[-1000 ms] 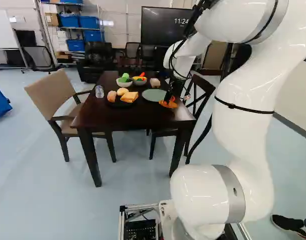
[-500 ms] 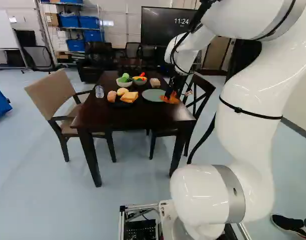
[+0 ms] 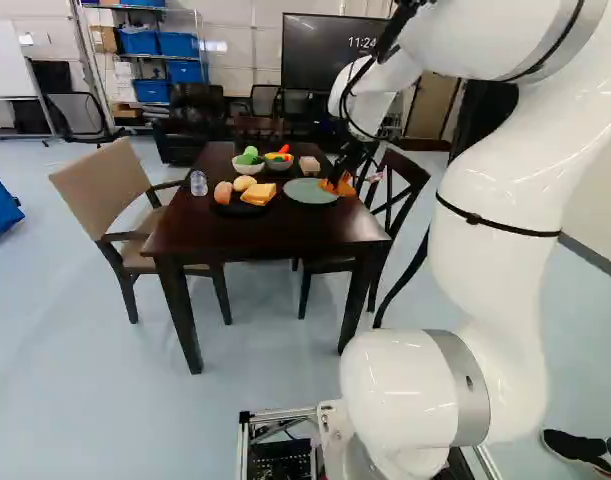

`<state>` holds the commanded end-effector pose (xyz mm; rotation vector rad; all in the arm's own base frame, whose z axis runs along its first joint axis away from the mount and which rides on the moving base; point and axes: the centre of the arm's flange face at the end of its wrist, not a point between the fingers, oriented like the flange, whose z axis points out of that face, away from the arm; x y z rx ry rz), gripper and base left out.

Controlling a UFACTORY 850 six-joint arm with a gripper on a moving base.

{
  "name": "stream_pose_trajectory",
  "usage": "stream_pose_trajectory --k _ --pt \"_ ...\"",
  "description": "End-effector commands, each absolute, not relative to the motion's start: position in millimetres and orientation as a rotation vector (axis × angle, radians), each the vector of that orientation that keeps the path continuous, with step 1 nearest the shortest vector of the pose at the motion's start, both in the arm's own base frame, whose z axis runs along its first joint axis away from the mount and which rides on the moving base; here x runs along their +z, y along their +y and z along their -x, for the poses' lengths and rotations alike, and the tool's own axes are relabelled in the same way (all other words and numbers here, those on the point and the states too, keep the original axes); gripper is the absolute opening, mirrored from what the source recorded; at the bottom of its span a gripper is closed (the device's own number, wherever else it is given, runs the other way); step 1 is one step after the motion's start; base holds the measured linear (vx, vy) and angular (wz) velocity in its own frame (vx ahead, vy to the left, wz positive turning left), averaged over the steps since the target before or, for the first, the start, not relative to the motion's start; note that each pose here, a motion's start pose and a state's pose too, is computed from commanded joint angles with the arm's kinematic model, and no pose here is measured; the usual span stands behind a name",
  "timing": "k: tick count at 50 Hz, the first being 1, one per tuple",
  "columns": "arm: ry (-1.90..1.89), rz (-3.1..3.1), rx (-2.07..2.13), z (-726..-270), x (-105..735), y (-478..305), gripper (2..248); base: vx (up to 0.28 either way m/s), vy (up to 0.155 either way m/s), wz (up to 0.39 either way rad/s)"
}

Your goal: Move the croissant to the empty plate

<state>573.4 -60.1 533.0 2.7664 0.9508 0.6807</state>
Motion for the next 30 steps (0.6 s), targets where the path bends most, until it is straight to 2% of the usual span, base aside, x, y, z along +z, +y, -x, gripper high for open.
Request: stream_pose_trajectory --k 30 --pt "0.976 -2.738 0.722 -630.4 530.6 -52.8 129 0.000 0.000 0.000"
